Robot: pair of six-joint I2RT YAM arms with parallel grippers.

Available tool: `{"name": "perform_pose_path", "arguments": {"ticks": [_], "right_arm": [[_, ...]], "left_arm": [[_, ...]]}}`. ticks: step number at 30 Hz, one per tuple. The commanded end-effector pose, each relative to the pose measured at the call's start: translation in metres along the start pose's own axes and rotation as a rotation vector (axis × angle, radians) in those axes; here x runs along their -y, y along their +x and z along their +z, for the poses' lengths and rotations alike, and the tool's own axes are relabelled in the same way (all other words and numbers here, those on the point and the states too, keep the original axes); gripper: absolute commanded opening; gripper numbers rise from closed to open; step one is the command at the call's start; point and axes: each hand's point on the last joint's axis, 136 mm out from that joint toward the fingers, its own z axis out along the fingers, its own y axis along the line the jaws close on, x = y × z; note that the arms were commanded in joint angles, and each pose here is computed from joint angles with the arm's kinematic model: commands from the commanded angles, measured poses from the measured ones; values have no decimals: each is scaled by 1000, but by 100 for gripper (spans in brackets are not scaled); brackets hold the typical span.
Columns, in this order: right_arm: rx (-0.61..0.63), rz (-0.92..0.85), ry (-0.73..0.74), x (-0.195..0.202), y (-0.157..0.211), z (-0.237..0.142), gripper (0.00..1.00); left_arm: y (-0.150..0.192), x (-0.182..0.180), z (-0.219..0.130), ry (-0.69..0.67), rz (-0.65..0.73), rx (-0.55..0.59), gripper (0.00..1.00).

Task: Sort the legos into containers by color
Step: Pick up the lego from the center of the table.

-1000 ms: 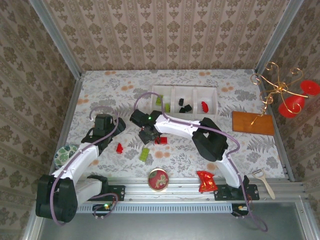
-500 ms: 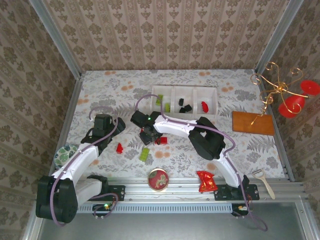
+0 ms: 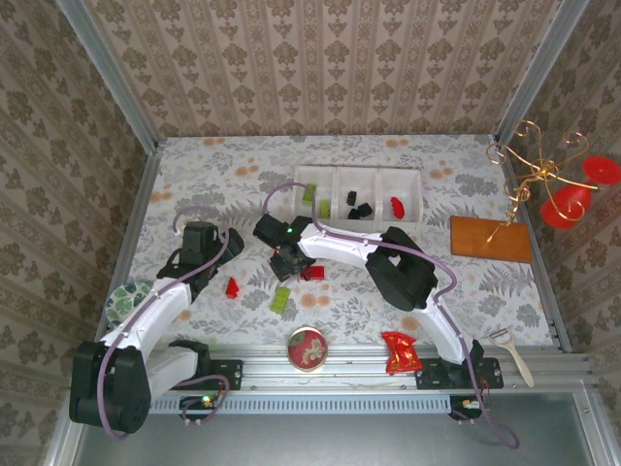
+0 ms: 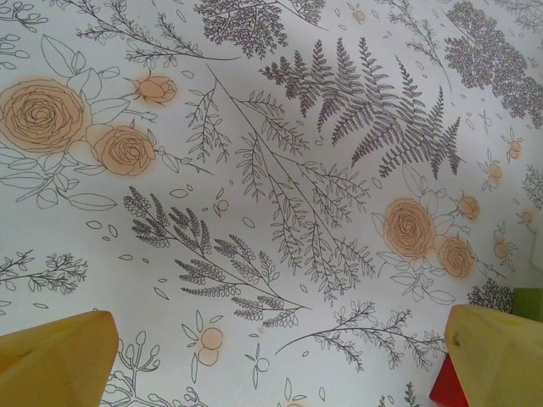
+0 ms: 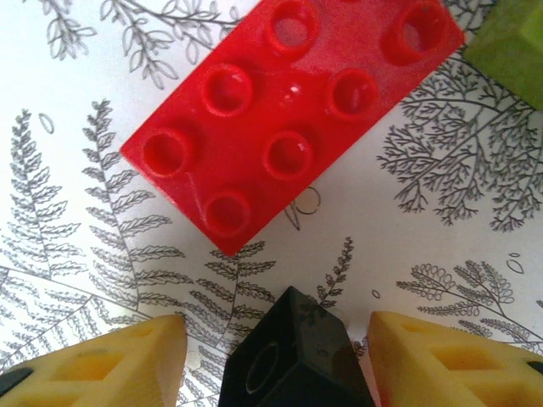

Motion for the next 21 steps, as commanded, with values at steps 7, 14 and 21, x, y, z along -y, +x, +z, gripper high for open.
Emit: {"name": "perform_pose_path", "arguments": {"ticks": [7, 14, 21], "right_arm": [[-43, 151, 70, 33, 9, 3, 61], [-63, 159, 37, 29, 14, 6, 55], [-57, 165, 28, 28, 14, 4, 46]], "left_arm": [[-3, 3, 1, 19, -23, 7, 100], [-4, 5, 3, 28, -24, 3, 100], [-5, 5, 3, 29, -24, 6, 100]]}}
